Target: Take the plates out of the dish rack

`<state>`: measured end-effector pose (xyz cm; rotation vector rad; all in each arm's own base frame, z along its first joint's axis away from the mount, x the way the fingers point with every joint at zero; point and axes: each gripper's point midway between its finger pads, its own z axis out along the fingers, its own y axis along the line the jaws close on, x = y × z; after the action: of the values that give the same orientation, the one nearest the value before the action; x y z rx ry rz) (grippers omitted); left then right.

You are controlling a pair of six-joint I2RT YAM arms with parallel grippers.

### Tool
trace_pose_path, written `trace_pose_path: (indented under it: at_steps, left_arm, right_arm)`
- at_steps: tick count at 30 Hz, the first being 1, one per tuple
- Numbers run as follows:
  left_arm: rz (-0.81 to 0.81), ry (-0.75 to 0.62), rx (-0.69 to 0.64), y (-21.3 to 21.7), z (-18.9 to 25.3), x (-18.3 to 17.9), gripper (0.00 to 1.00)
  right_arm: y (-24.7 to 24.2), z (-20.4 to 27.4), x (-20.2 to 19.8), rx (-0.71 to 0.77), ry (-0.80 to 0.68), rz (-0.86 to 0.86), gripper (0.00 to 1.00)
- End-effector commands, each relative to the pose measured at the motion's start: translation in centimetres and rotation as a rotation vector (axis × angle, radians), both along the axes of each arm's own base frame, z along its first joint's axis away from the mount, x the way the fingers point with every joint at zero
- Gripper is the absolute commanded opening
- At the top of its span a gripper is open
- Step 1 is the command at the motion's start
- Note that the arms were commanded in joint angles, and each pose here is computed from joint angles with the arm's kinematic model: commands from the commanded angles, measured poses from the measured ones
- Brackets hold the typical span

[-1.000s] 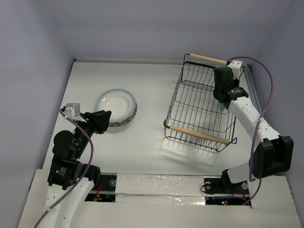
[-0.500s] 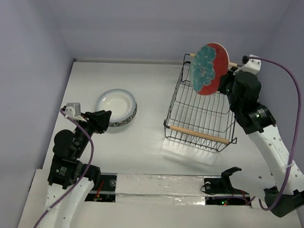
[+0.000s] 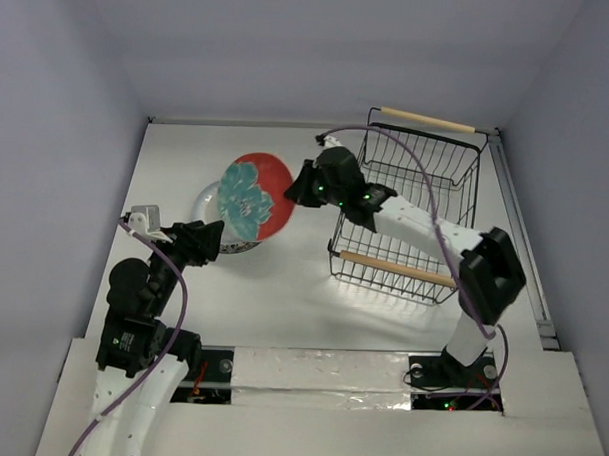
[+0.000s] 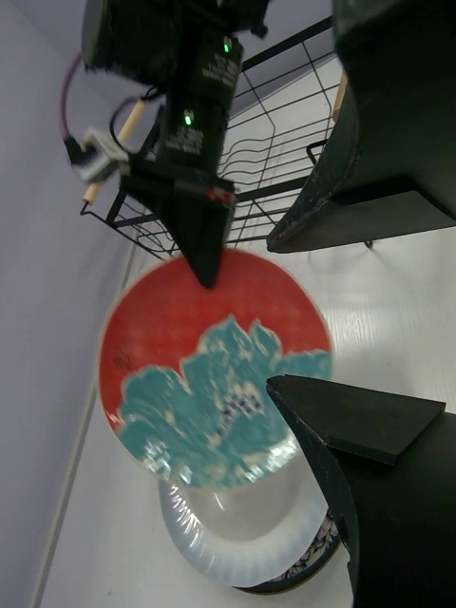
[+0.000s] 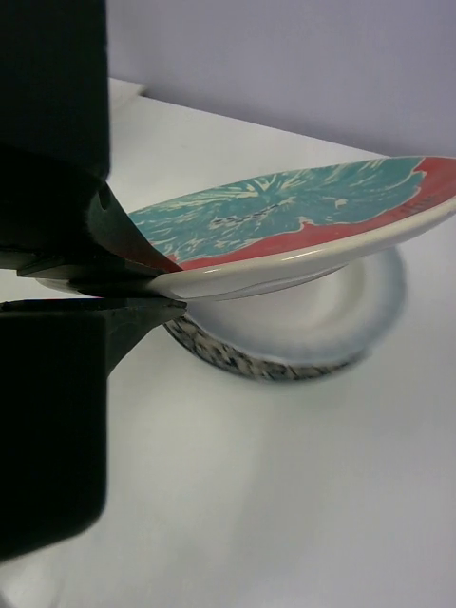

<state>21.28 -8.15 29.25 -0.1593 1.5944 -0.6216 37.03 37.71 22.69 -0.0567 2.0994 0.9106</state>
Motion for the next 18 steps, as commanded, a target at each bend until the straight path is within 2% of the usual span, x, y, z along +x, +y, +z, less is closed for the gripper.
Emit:
trace_pose_path:
  at_steps: [1,4,5,8,14,18]
  left_arm:
    - [0.048,-0.059,-0.016,0.9,1.9,-0.3,0.51]
    - [0.038,-0.059,-0.016,0.8,1.9,-0.3,0.52]
    - [0.037,-0.056,-0.013,0.8,1.8,-0.3,0.52]
    - [0.029,-0.058,-0.014,0.6,1.8,-0.3,0.52]
    - [0.020,-0.061,-0.014,0.5,1.9,-0.3,0.52]
    - [0.015,-0.061,-0.014,0.4,1.8,-0.3,0.52]
  right_arm:
    - [5.3,13.9,0.3,0.396,-0.187,0.095,0.00]
    - [7.8,12.7,0.2,0.417,-0.141,0.128,0.00]
    - [8.8,10.6,0.8,0.403,-0.105,0.137,0.00]
    - [10.6,8.3,0.9,0.437,-0.040,0.152,0.00]
    - [11.9,4.9,2.0,0.458,0.045,0.129,0.00]
    - [12.3,3.1,2.2,0.437,0.078,0.125,0.05]
